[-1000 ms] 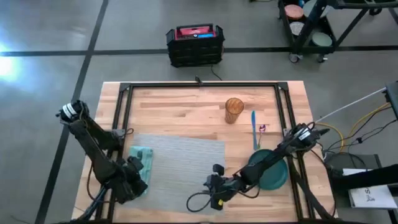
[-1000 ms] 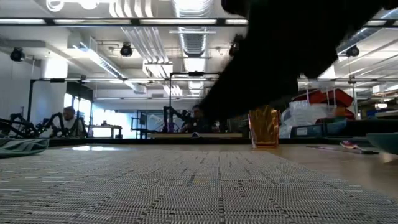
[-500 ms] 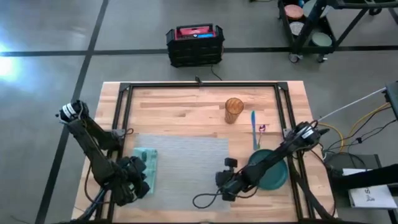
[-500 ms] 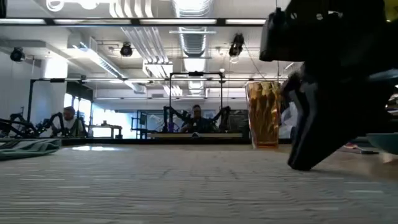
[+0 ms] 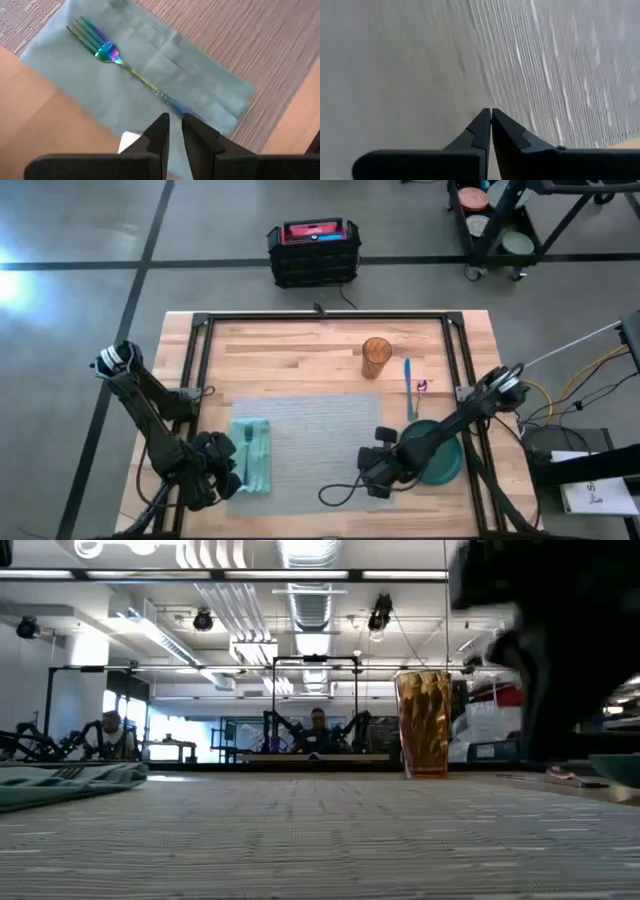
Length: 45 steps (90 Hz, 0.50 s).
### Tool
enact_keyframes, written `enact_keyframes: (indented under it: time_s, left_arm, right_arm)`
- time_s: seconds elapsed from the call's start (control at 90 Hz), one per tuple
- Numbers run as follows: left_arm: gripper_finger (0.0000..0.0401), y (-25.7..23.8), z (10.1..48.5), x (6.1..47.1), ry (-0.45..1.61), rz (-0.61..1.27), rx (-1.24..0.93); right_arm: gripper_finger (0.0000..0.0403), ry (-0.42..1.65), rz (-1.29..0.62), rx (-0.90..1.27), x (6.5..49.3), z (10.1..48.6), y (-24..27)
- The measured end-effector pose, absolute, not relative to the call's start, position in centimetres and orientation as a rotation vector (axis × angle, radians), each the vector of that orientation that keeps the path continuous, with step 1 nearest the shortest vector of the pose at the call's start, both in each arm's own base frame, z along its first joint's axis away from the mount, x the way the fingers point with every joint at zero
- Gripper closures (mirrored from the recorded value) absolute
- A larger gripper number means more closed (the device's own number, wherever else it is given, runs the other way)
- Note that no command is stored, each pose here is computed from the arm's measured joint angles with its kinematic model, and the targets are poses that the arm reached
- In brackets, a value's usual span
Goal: Set table place
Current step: Put the tablespoon to the right side of the gray table mat
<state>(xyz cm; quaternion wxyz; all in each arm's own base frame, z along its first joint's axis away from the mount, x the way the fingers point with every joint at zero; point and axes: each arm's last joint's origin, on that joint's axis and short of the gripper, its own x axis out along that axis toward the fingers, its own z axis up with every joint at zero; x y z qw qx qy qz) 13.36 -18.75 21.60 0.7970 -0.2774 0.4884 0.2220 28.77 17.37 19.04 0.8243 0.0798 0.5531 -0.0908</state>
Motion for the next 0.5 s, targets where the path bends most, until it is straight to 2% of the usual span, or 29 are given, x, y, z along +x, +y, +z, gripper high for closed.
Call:
enact_keyframes:
  time_s: [0.244, 0.5]
  left_arm:
    - [0.0363, -18.7, 21.7, 13.5, 0.992, 0.466, -0.567]
    - [0.0363, -18.9, 21.9, 13.9, 0.901, 0.434, -0.551]
  right_arm:
    - [0.0389, 1.175, -0.233, 0.379, 26.2, 22.7, 17.1]
    - [0.0300, 1.258, -0.378, 0.370, 24.1, 22.9, 16.5]
